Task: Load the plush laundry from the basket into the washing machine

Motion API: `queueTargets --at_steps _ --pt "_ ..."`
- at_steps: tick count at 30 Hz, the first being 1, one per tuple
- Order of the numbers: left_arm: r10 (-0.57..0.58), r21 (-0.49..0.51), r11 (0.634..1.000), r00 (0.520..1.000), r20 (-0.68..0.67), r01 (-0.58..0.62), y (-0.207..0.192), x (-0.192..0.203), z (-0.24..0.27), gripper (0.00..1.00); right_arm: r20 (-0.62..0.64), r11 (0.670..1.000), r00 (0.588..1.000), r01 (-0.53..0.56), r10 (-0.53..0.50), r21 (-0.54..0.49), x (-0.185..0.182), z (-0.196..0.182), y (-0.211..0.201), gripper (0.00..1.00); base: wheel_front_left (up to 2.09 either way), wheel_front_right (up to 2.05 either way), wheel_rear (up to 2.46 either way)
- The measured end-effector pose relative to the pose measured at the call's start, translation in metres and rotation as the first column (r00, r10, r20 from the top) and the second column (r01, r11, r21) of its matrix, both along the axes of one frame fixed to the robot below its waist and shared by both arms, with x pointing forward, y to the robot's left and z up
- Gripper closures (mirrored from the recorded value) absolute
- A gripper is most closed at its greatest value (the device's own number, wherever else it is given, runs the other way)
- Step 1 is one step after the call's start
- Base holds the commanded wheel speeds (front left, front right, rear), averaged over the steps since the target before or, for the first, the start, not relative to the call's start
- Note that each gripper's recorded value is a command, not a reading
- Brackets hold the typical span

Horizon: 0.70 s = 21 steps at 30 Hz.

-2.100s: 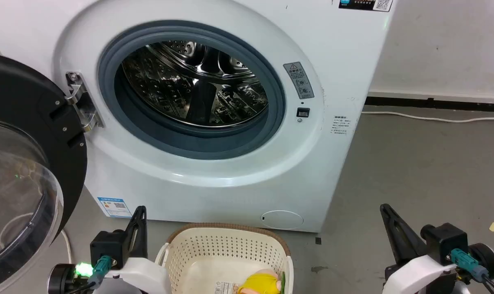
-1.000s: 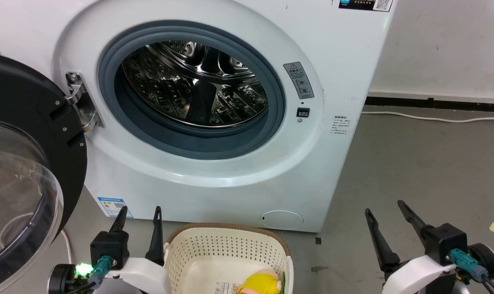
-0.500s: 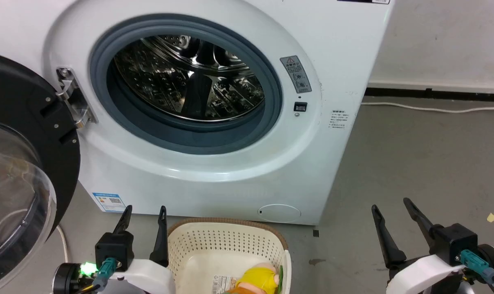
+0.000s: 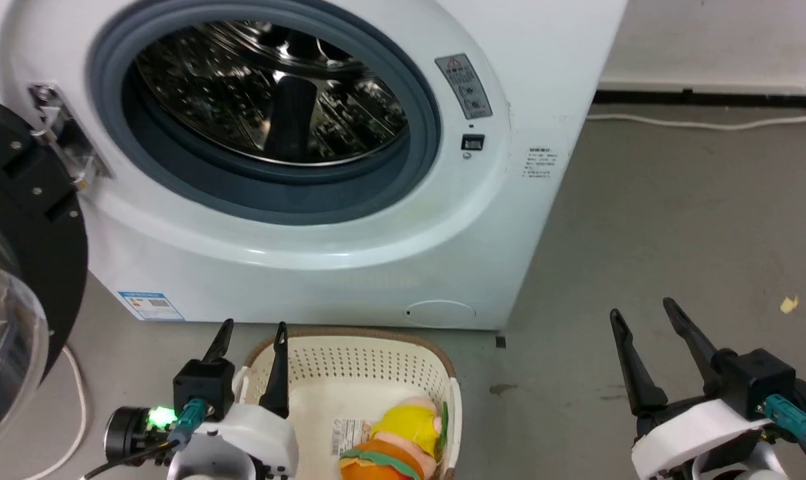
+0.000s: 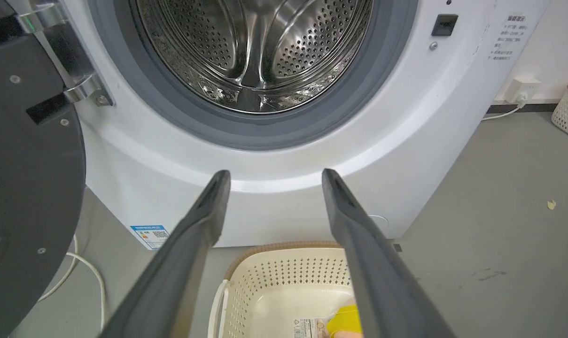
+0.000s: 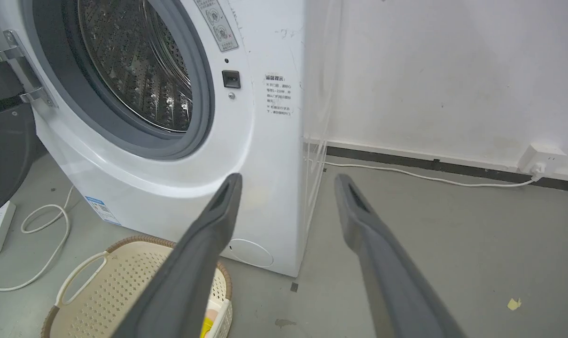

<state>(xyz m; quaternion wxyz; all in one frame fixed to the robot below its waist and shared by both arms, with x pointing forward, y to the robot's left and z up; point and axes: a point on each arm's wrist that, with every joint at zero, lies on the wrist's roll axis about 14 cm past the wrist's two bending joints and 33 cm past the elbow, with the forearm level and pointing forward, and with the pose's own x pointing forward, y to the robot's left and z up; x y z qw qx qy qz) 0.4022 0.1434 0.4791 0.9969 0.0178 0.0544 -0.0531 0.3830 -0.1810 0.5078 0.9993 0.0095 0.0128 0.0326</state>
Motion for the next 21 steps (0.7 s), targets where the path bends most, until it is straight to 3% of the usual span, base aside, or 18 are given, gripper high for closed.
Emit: queueTargets --at_steps 11,21 --pt "-0.088 -0.004 0.996 0.986 -0.143 0.088 -0.022 0.026 -0.050 0.00 -0.021 0.999 0.999 0.042 -0.041 0.010 0.010 -0.013 -0.014 0.00 0.00 0.00 0.00" --pt "-0.177 -0.017 0.983 0.935 -0.306 0.180 -0.048 0.035 -0.105 0.00 -0.046 0.996 0.996 0.081 -0.080 0.024 0.015 -0.026 -0.026 0.00 0.00 0.00 0.00"
